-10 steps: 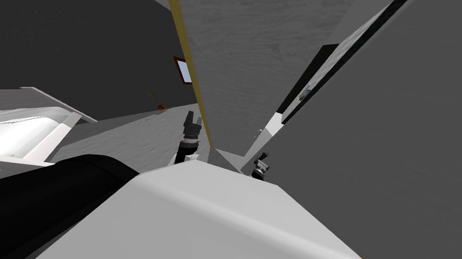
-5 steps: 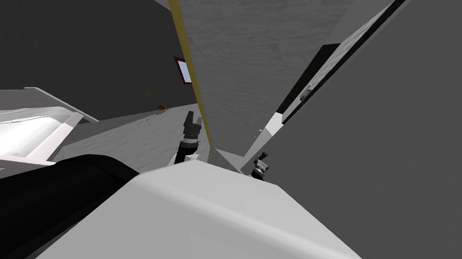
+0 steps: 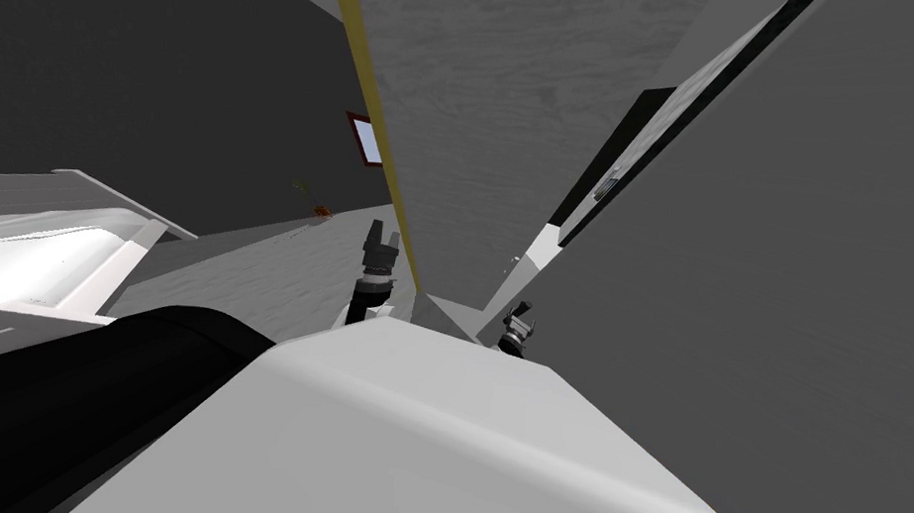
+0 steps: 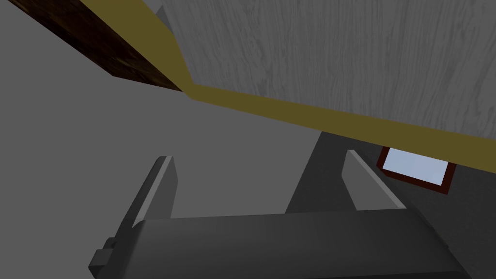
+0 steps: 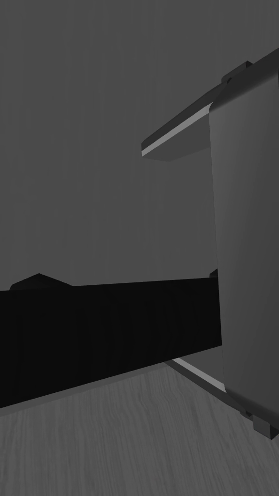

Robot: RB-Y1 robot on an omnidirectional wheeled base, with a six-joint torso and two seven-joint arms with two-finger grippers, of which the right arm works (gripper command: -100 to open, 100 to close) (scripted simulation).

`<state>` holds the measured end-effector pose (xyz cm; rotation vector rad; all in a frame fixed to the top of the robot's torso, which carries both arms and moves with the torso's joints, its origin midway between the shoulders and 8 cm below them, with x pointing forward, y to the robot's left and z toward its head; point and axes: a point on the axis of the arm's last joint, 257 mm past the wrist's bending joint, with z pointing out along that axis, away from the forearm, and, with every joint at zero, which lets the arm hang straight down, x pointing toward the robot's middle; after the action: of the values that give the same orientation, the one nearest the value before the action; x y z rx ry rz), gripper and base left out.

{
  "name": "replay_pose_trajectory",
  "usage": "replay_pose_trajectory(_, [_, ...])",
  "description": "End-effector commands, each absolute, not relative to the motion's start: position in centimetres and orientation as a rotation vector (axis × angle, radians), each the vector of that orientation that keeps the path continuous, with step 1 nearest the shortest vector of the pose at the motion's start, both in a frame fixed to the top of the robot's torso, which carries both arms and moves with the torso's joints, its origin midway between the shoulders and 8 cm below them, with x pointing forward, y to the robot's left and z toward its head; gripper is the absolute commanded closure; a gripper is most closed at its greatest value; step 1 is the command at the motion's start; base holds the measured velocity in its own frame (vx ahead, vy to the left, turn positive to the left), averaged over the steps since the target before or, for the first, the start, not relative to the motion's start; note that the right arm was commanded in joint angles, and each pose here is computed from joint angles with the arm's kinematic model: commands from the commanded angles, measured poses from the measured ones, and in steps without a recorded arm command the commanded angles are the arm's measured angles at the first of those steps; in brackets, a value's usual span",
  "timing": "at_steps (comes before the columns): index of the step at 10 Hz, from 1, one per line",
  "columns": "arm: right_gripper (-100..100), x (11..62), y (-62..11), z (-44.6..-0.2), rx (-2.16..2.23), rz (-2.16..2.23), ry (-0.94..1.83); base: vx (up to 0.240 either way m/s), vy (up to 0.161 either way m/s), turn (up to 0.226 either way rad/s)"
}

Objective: Push the door open

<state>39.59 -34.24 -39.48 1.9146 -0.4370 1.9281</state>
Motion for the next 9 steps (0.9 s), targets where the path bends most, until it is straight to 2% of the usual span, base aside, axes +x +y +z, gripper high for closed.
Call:
replay_pose_trajectory(1, [100, 38.29, -36.88, -39.28, 1.88, 1.891, -0.429, 0.005, 0.004, 0.014])
replay_pose_trajectory(9, [100, 38.18, -37.37, -39.27, 1.873, 1.883, -0.432, 0.001, -0.003, -0.001])
